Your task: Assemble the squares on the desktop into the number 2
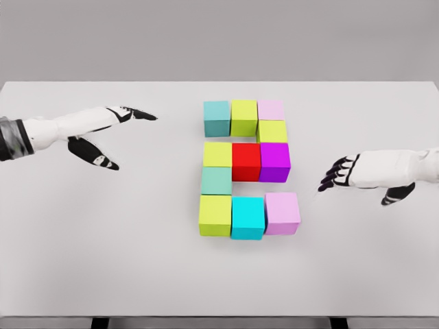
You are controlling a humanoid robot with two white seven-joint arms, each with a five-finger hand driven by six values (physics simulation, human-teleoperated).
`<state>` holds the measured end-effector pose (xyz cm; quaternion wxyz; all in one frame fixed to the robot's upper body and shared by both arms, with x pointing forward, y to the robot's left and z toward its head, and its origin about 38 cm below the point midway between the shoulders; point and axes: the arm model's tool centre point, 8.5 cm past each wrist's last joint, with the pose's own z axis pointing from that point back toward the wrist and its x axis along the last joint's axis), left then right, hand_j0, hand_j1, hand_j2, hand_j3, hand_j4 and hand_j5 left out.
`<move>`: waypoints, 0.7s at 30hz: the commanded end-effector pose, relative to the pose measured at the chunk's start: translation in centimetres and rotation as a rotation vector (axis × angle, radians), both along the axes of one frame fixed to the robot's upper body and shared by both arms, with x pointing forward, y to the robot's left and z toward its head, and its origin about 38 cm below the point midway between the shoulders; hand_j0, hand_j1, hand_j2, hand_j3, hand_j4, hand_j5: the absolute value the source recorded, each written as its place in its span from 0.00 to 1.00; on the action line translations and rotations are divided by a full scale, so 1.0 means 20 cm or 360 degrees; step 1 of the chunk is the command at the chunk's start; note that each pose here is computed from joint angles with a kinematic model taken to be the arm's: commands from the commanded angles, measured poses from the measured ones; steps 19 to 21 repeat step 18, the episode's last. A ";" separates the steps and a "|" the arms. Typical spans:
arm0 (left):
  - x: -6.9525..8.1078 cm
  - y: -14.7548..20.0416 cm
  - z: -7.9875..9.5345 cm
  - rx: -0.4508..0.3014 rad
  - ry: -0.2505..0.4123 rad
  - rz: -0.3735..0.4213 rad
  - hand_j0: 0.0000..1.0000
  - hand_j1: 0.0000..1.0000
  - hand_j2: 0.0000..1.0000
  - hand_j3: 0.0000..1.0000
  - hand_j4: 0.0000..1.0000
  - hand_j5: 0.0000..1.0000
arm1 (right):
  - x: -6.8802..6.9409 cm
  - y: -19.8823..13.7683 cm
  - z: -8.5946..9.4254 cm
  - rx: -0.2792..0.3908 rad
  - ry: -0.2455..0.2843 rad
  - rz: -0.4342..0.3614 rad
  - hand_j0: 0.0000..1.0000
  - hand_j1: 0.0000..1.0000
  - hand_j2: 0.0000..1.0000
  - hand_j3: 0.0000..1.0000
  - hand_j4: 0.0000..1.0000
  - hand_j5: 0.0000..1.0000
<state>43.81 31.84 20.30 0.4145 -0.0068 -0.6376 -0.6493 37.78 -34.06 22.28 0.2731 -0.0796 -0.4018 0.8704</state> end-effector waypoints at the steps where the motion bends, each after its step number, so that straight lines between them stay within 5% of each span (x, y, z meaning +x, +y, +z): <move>1: 0.01 0.11 0.17 -0.0209 -0.0075 0.0056 1.00 1.00 1.00 1.00 1.00 1.00 | 0.04 -0.10 0.08 0.0096 -0.0001 -0.0136 1.00 1.00 1.00 1.00 1.00 1.00; 5: -0.10 0.21 0.00 -0.0169 0.0063 0.0121 1.00 1.00 1.00 1.00 1.00 1.00 | 0.11 -0.27 0.16 0.0436 0.0076 -0.0398 1.00 1.00 1.00 1.00 1.00 1.00; 8: -0.17 0.27 -0.12 -0.0192 0.0130 0.0188 1.00 1.00 1.00 1.00 1.00 1.00 | 0.11 -0.28 0.17 0.0447 0.0082 -0.0414 1.00 1.00 1.00 1.00 1.00 1.00; 21: -0.18 0.29 -0.15 -0.0172 0.0156 0.0209 1.00 1.00 1.00 1.00 1.00 1.00 | 0.11 -0.28 0.16 0.0453 0.0086 -0.0413 1.00 1.00 1.00 1.00 1.00 1.00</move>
